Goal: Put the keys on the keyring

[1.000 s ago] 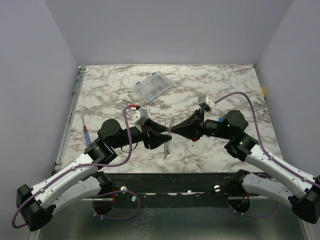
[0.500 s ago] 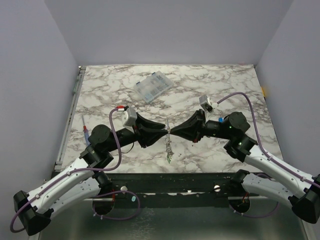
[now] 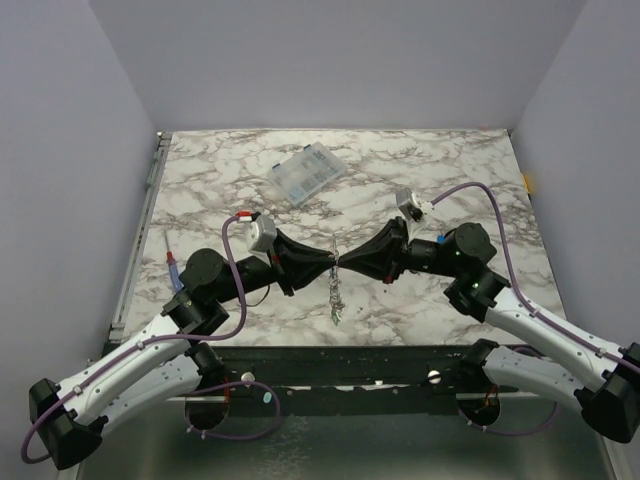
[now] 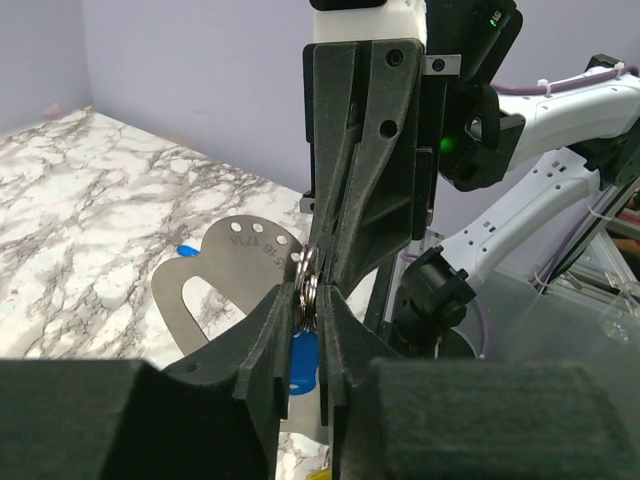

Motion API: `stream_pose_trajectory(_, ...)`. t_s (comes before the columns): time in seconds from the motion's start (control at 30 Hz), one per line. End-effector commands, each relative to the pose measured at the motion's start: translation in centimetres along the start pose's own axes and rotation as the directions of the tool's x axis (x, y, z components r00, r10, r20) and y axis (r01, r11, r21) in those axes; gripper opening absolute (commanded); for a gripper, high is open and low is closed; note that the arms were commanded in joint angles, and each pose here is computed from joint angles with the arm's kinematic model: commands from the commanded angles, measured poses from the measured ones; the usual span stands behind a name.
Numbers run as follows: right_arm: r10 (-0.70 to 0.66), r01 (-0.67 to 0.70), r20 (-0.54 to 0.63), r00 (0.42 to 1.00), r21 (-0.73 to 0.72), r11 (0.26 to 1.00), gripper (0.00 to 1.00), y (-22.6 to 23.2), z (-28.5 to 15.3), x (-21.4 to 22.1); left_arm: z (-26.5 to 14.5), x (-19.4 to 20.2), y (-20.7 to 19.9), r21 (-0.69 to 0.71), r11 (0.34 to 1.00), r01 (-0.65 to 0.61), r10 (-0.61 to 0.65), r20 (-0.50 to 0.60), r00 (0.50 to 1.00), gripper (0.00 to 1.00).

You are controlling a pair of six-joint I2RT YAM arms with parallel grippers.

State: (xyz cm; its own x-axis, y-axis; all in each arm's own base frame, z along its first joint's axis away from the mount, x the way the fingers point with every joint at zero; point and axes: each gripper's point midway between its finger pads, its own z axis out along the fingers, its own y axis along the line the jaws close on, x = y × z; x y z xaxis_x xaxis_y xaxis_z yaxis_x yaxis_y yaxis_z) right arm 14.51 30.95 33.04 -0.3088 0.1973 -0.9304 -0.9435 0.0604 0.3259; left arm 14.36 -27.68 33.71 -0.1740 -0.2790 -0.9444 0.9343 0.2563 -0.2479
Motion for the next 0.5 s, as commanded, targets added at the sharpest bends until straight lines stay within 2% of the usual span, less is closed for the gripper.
stream_pose_trajectory(0.0,-0.032,0.034,0.024,0.999,-0.057,0.998,0.01,1.1,0.1,-0.6,-0.1,-0.2,-0.4,0.019,1.000,-0.010,0.009,0.013,1.000,0.18)
stream_pose_trajectory(0.03,-0.044,0.045,0.018,0.999,-0.062,0.997,0.01,1.1,0.0,-0.4,-0.2,-0.5,-0.5,0.019,1.000,-0.009,0.009,0.020,1.000,0.18)
stream_pose_trajectory(0.13,-0.090,0.090,0.004,0.996,-0.083,0.992,0.01,1.5,-0.3,0.1,-0.3,-1.1,-0.8,0.019,1.000,0.001,-0.002,0.031,1.000,0.28)
stream_pose_trajectory(0.47,-0.162,0.160,-0.008,0.987,-0.128,0.979,0.01,2.1,-0.6,0.4,-0.8,-1.6,-0.9,-0.025,0.998,0.053,-0.053,-0.006,0.999,0.32)
